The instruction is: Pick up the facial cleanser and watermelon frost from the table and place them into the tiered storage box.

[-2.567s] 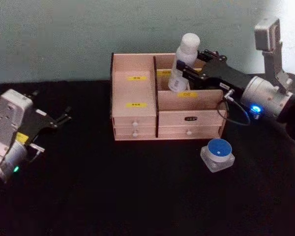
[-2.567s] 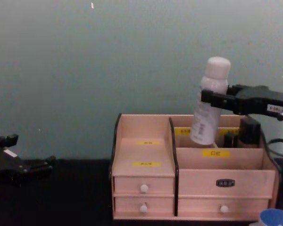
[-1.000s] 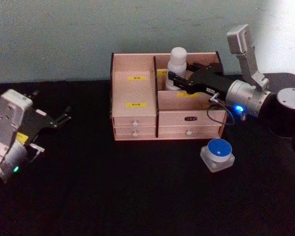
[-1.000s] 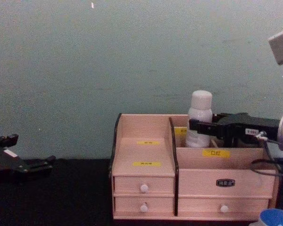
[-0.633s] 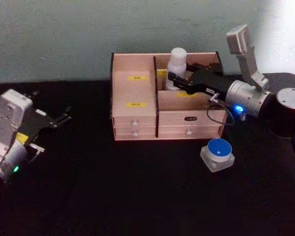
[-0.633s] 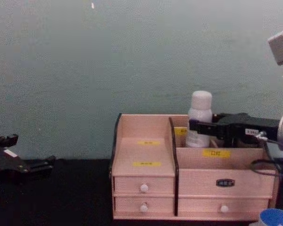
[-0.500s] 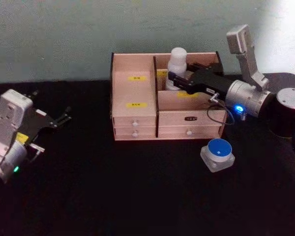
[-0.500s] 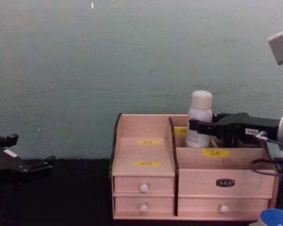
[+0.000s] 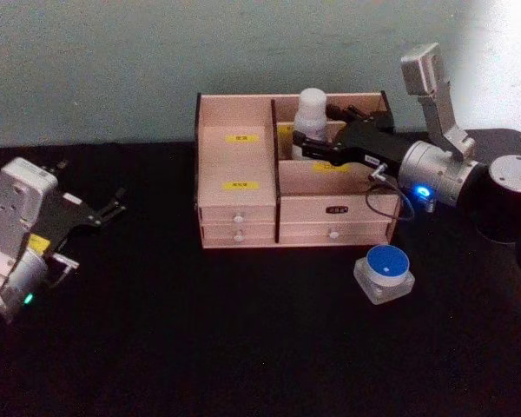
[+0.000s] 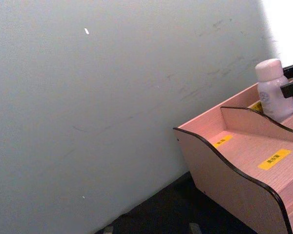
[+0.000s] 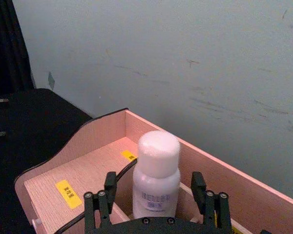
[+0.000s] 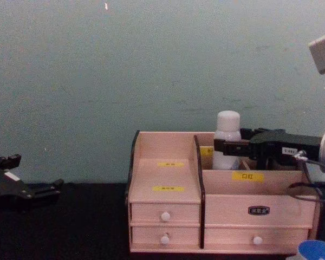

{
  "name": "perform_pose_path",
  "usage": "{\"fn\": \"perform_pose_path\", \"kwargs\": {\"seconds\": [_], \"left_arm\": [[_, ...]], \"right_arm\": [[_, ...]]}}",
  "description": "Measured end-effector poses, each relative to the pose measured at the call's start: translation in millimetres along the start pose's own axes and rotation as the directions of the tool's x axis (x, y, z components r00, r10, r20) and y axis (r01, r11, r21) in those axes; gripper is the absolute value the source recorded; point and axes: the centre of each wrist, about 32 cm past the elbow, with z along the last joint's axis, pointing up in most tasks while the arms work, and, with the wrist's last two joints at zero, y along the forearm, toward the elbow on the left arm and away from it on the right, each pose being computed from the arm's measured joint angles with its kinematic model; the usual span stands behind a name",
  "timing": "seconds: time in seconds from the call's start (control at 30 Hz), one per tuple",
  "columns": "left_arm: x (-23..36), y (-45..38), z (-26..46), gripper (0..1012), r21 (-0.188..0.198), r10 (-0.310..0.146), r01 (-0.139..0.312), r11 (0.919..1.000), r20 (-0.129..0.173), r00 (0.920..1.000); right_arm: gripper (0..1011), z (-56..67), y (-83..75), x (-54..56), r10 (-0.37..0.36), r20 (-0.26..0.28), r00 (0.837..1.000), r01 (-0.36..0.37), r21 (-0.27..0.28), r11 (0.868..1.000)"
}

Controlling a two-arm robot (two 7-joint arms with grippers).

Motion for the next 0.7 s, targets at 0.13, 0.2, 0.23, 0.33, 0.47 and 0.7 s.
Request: {"fn": "perform_pose_path", "kwargs": {"seconds": [0.13, 0.2, 0.23, 0.33, 0.47, 0.7], "left_arm": [[0.0, 0.0, 0.0, 1001, 0.000, 0.000, 0.000, 1.0000, 0.000, 1.0000], [0.0, 0.0, 0.0, 1001, 0.000, 0.000, 0.000, 1.0000, 0.000, 1.0000], [0.0, 0.0, 0.0, 1001, 0.000, 0.000, 0.000, 1.0000, 0.000, 1.0000], [0.0, 0.0, 0.0, 1001, 0.000, 0.000, 0.000, 1.0000, 0.000, 1.0000], [0.0, 0.0, 0.0, 1001, 0.000, 0.000, 0.000, 1.0000, 0.000, 1.0000], [0.0, 0.0, 0.0, 1001, 0.000, 0.000, 0.000, 1.0000, 0.000, 1.0000]], "right_arm": [[1000, -0.1, -0.1, -0.1, 0.000, 0.000, 1.000, 0.000, 0.000, 1.000], [1000, -0.2, -0.1, -0.1, 0.000, 0.000, 1.000, 0.000, 0.000, 1.000], [1000, 0.1, -0.3, -0.4, 0.000, 0.002, 1.000, 0.000, 0.001, 1.000], [1000, 2.8, -3.1, -2.1, -0.008, 0.018, 1.000, 0.008, 0.017, 1.000], [1000, 9.0, -12.5, -4.1, -0.028, 0.038, 0.999, 0.026, 0.045, 0.999], [1000, 18.6, -40.7, -12.5, -0.036, 0.055, 0.998, 0.033, 0.068, 0.997]]}}
